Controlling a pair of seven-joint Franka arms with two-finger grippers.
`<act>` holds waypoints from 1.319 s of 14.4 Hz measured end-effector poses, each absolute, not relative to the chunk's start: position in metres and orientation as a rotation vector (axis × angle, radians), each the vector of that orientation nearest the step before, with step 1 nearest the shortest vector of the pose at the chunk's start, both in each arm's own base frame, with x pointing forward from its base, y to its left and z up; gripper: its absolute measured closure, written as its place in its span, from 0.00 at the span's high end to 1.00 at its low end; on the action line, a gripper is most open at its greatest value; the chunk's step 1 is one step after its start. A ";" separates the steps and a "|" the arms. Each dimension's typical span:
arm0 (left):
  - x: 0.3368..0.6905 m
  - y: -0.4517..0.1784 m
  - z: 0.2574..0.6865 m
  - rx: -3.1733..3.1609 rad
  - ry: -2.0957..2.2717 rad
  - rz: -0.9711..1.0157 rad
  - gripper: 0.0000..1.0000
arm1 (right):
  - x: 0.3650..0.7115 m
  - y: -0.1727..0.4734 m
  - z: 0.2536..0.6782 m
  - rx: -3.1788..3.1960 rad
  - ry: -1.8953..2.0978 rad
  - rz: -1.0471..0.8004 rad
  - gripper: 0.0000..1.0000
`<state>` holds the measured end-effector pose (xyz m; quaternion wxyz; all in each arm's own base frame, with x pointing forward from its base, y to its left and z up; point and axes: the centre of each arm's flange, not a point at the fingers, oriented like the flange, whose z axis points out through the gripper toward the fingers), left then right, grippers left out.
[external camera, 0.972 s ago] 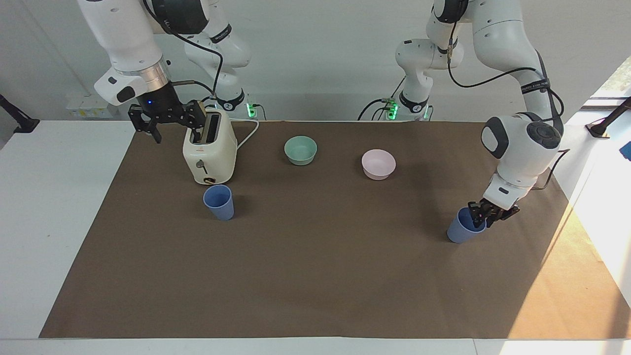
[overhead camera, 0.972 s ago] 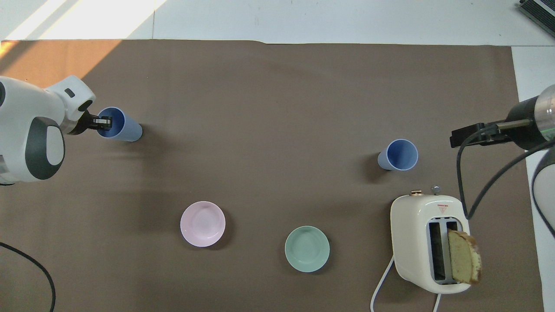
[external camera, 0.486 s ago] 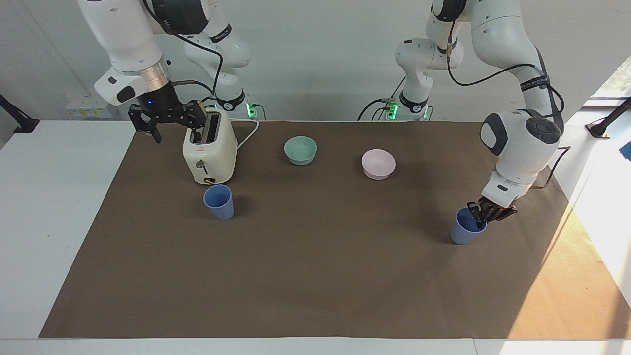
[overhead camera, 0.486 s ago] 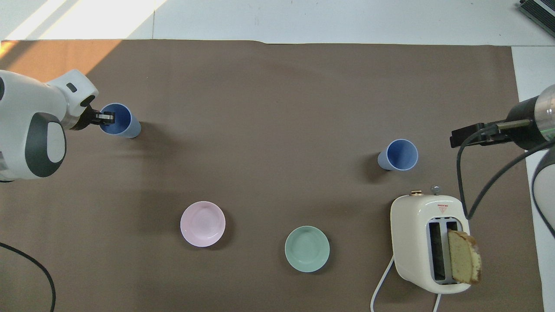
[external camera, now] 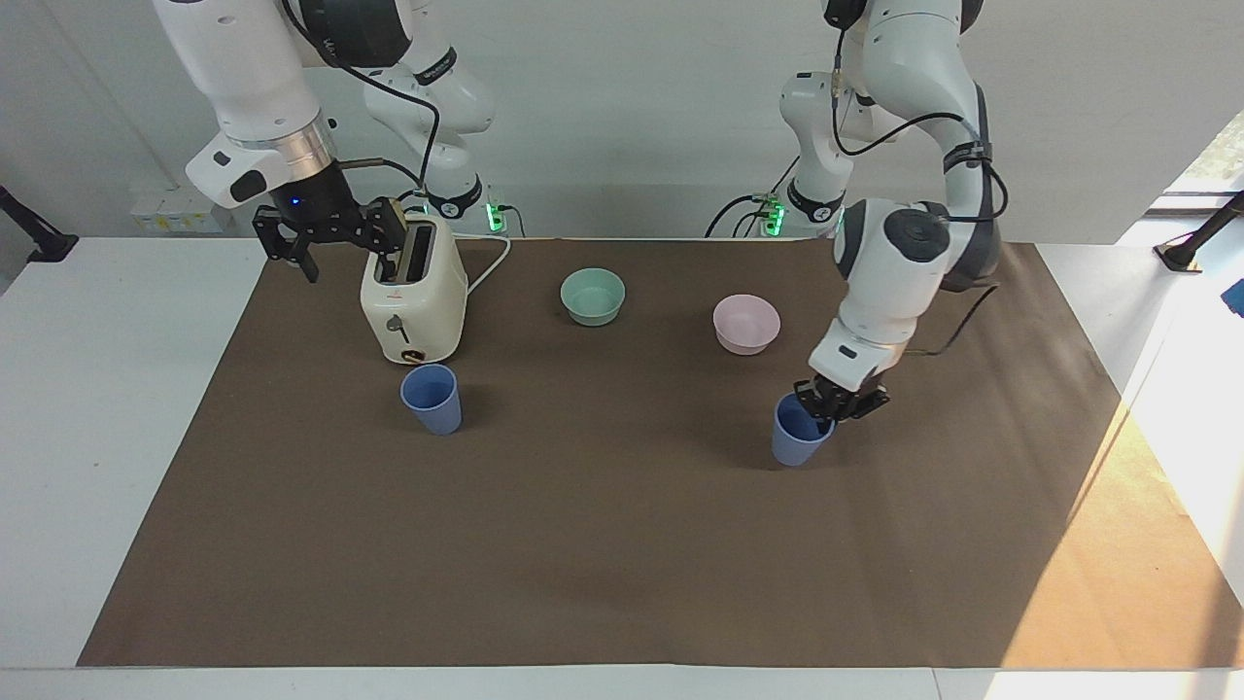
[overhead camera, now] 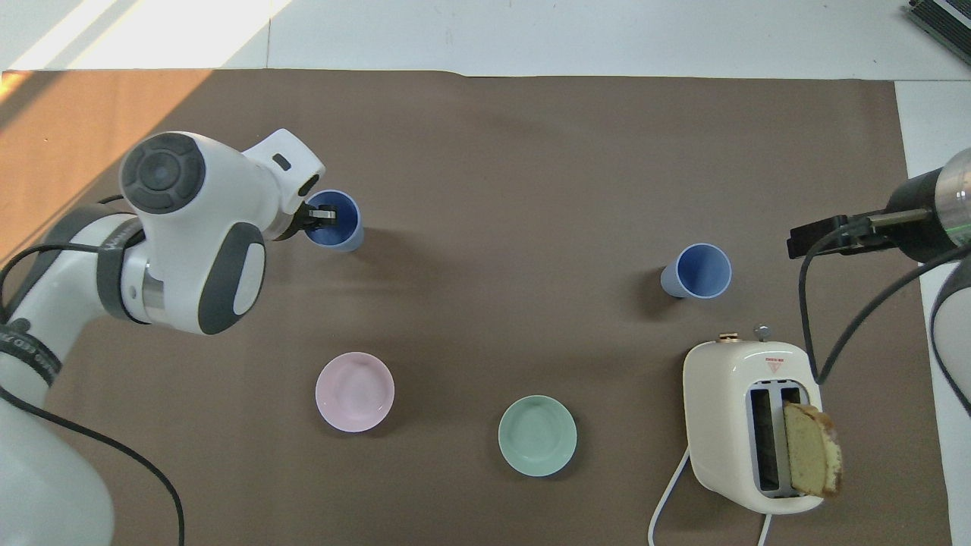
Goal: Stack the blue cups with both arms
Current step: 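Carry the blue cup with the left gripper toward the table center, then release the cup and withdraw the left gripper while the right gripper reaches out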
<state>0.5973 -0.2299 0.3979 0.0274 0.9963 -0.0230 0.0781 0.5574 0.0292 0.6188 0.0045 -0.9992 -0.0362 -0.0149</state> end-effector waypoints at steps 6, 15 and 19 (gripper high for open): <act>0.552 -0.332 0.388 3.012 -0.078 0.207 0.06 | 0.557 0.029 0.619 -3.130 -0.113 -0.047 1.00; 0.547 -0.341 0.396 2.937 0.013 0.162 0.91 | 0.557 0.029 0.619 -3.130 -0.113 -0.047 1.00; 0.579 -0.254 0.432 2.944 0.142 0.172 1.00 | 0.557 0.029 0.619 -3.130 -0.112 -0.047 1.00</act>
